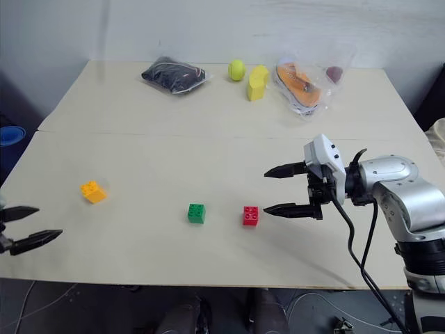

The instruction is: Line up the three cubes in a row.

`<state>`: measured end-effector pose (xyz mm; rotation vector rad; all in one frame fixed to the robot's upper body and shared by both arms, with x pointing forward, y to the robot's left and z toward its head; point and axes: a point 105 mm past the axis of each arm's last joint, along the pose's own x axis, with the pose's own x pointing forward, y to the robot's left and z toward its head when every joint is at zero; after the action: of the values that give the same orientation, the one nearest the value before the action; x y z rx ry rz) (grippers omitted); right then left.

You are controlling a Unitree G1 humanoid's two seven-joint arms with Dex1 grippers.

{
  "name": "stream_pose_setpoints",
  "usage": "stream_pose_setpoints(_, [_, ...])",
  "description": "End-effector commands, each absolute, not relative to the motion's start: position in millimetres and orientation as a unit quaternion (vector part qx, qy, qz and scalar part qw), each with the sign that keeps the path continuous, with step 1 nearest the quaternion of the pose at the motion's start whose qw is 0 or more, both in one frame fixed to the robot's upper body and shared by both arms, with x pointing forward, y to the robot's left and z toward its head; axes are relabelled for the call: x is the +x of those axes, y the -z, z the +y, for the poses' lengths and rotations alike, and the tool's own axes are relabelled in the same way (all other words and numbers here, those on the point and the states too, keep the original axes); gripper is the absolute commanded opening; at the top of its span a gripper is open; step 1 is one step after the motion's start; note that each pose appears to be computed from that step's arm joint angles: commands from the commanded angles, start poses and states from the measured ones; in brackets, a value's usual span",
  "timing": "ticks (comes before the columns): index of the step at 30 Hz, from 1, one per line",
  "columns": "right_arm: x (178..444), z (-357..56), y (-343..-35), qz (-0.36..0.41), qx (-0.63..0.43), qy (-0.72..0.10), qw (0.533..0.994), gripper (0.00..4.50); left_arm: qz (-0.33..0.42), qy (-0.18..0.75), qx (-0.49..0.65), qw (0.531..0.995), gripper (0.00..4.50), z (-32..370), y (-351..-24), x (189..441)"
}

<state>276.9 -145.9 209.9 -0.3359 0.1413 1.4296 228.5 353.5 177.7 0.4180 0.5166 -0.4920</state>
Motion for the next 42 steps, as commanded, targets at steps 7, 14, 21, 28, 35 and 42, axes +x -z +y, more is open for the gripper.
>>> stream_pose_setpoints(7, [261, -146, -211, 0.042, -0.151, -0.654, 0.740, 4.50, 0.286, 0.309, 0.198, 0.885, 4.48, 356, -174, 279])
stream_pose_setpoints(14, [248, -141, -210, 0.037, -0.146, -0.646, 0.748, 4.50, 0.316, 0.301, 0.223, 0.871, 4.48, 357, -151, 309])
stream_pose_setpoints(21, [246, -137, -213, 0.035, -0.146, -0.638, 0.755, 4.50, 0.312, 0.327, 0.225, 0.863, 3.27, 345, -146, 325])
stream_pose_setpoints(28, [247, -133, -214, 0.036, -0.143, -0.637, 0.756, 4.50, 0.309, 0.347, 0.220, 0.858, 1.52, 337, -141, 329])
stream_pose_setpoints(35, [249, -137, -215, 0.044, -0.151, -0.631, 0.759, 4.50, 0.290, 0.451, 0.250, 0.807, 1.52, 302, -149, 315])
stream_pose_setpoints(42, [242, -147, -206, 0.070, -0.165, -0.624, 0.761, 4.50, 0.241, 0.591, 0.368, 0.676, 1.52, 224, -150, 308])
